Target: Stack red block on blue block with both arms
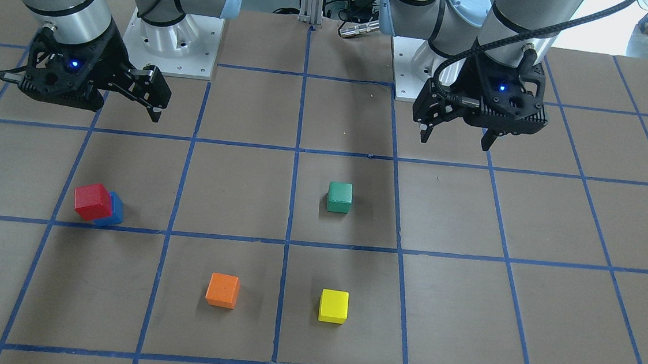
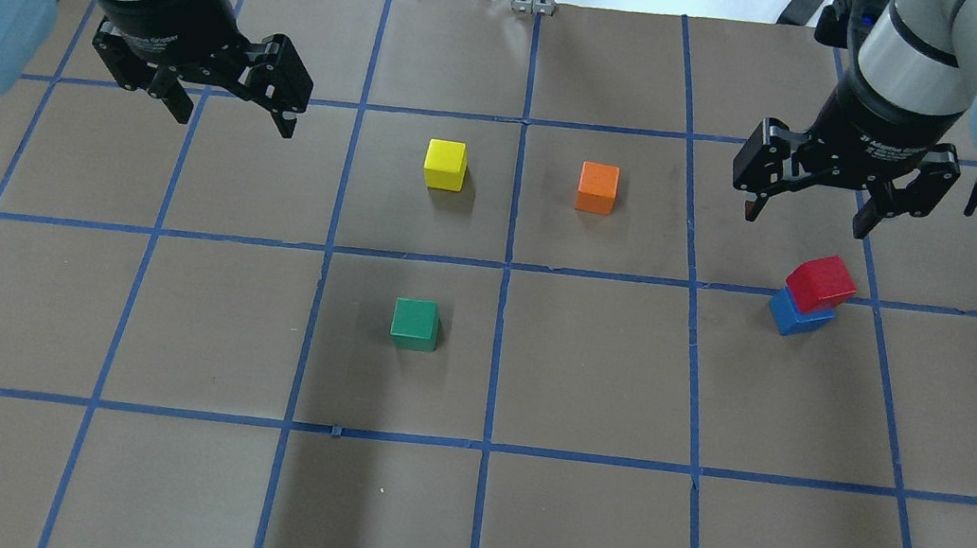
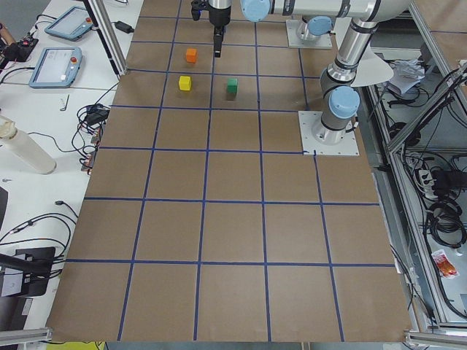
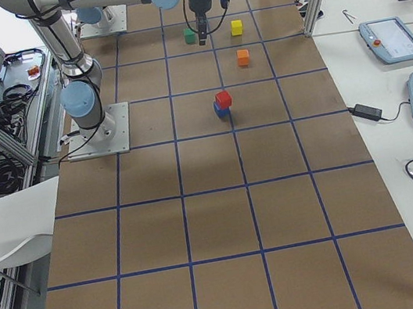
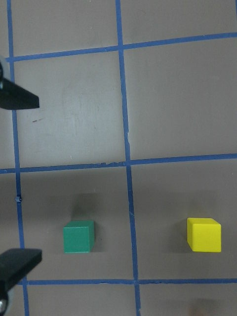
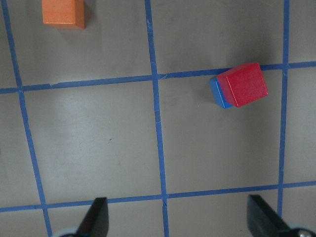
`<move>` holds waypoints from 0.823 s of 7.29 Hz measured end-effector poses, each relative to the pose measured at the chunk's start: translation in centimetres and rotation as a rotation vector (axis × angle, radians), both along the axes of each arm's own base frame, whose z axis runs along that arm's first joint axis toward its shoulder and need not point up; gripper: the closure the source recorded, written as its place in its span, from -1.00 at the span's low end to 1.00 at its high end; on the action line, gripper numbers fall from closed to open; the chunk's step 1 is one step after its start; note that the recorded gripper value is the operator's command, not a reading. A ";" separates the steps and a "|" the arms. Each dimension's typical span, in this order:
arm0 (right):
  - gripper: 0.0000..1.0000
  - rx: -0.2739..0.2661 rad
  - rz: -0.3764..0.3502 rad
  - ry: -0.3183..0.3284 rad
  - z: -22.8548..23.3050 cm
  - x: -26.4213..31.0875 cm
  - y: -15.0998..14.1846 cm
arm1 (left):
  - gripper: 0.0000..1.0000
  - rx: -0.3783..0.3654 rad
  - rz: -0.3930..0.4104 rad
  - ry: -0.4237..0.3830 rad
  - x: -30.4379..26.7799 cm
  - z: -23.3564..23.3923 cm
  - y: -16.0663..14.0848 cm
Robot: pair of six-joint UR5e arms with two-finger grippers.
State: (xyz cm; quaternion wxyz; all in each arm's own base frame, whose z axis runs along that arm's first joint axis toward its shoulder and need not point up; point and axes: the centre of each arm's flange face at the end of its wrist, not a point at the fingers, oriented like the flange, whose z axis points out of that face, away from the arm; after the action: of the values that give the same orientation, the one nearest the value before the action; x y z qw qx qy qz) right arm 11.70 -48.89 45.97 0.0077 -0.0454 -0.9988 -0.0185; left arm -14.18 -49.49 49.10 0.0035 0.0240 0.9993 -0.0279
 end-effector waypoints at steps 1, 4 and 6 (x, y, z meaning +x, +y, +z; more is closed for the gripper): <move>-1.00 -0.006 -0.001 -0.001 0.1 0.0 0.0 | -1.00 0.000 0.000 0.000 0.0 0.0 0.0; -1.00 -0.011 0.003 -0.002 0.3 0.0 -0.1 | -1.00 0.000 0.000 0.000 0.0 0.0 0.0; -1.00 -0.013 0.003 -0.005 0.4 0.1 0.0 | -1.00 0.000 0.000 0.000 0.0 0.0 0.0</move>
State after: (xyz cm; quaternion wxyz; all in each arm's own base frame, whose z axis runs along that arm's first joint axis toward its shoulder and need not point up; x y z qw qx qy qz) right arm 11.76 -48.94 46.34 0.0047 -0.0437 -0.9990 -0.0124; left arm -14.19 -49.49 49.09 0.0035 0.0241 0.9993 -0.0279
